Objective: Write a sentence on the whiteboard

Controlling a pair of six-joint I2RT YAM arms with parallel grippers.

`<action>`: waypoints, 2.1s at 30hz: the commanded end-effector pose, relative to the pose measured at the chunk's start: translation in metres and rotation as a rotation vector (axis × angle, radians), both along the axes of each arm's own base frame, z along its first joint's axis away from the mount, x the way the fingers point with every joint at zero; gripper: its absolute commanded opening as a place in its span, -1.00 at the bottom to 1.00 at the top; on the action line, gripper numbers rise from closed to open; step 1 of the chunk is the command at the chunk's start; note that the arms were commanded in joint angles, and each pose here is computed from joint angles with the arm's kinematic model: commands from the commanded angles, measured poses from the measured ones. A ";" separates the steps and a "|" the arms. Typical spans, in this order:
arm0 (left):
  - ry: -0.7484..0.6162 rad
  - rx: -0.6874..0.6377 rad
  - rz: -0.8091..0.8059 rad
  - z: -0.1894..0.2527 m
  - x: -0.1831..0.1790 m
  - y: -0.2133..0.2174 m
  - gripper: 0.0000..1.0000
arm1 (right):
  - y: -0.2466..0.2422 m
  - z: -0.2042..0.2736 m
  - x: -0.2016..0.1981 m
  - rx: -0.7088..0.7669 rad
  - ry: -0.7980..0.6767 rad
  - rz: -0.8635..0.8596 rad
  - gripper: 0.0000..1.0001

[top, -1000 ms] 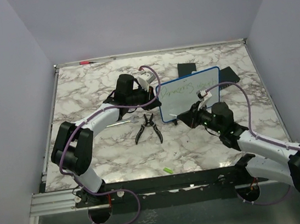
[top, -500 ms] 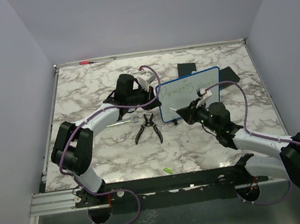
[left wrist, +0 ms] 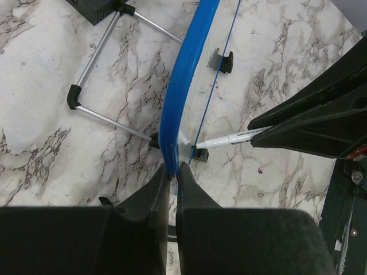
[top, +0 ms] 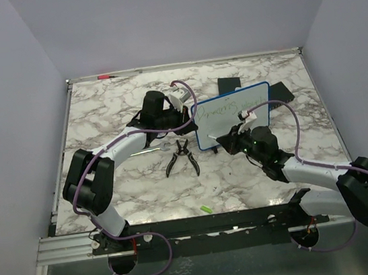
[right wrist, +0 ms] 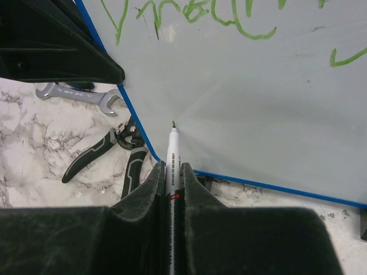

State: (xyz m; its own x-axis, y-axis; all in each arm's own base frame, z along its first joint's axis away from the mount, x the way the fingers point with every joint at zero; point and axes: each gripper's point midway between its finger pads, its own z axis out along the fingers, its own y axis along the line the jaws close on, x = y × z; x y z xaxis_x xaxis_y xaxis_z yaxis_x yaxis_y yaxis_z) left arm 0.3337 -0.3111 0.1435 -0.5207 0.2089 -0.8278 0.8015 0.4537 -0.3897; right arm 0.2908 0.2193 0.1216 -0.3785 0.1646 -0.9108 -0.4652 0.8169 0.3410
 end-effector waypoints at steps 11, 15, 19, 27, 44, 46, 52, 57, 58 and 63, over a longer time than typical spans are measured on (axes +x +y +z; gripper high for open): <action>0.017 0.037 -0.006 -0.006 -0.005 -0.001 -1.00 | -0.010 -0.056 -0.010 -0.073 0.136 -0.047 -0.98; 0.017 0.038 -0.006 -0.007 -0.005 -0.001 -1.00 | -0.003 -0.045 -0.010 -0.053 0.113 -0.016 -0.98; 0.018 0.038 -0.005 -0.007 -0.005 -0.001 -1.00 | 0.002 -0.026 -0.012 -0.023 0.074 0.007 -0.98; 0.021 0.039 -0.005 -0.009 -0.004 -0.001 -1.00 | -0.005 0.008 -0.010 0.009 -0.011 -0.022 -0.98; 0.025 0.039 -0.008 -0.010 -0.005 -0.002 -1.00 | 0.003 0.023 0.005 0.019 -0.067 -0.024 -0.98; 0.025 0.040 -0.008 -0.010 -0.005 -0.002 -1.00 | 0.005 0.023 0.007 0.021 -0.068 -0.021 -0.98; 0.024 0.040 -0.008 -0.010 -0.005 -0.003 -1.00 | 0.008 0.022 0.010 0.028 -0.070 -0.017 -0.98; 0.026 0.040 -0.007 -0.010 -0.005 -0.002 -1.00 | -0.001 0.018 0.014 0.023 -0.061 -0.079 -0.98; 0.026 0.040 -0.008 -0.010 -0.005 -0.002 -1.00 | -0.004 0.016 0.014 0.018 -0.058 -0.093 -0.98; 0.025 0.040 -0.008 -0.010 -0.005 -0.002 -1.00 | -0.019 0.009 0.013 -0.005 -0.040 -0.161 -0.98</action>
State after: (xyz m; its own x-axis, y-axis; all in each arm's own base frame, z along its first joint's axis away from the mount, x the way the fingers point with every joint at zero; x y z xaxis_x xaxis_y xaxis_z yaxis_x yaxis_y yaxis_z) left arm 0.3338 -0.3113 0.1438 -0.5222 0.2104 -0.8264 0.8001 0.4562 -0.3894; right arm 0.2930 0.2214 0.1273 -0.3559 0.1857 -0.9159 -0.4457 0.8277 0.3411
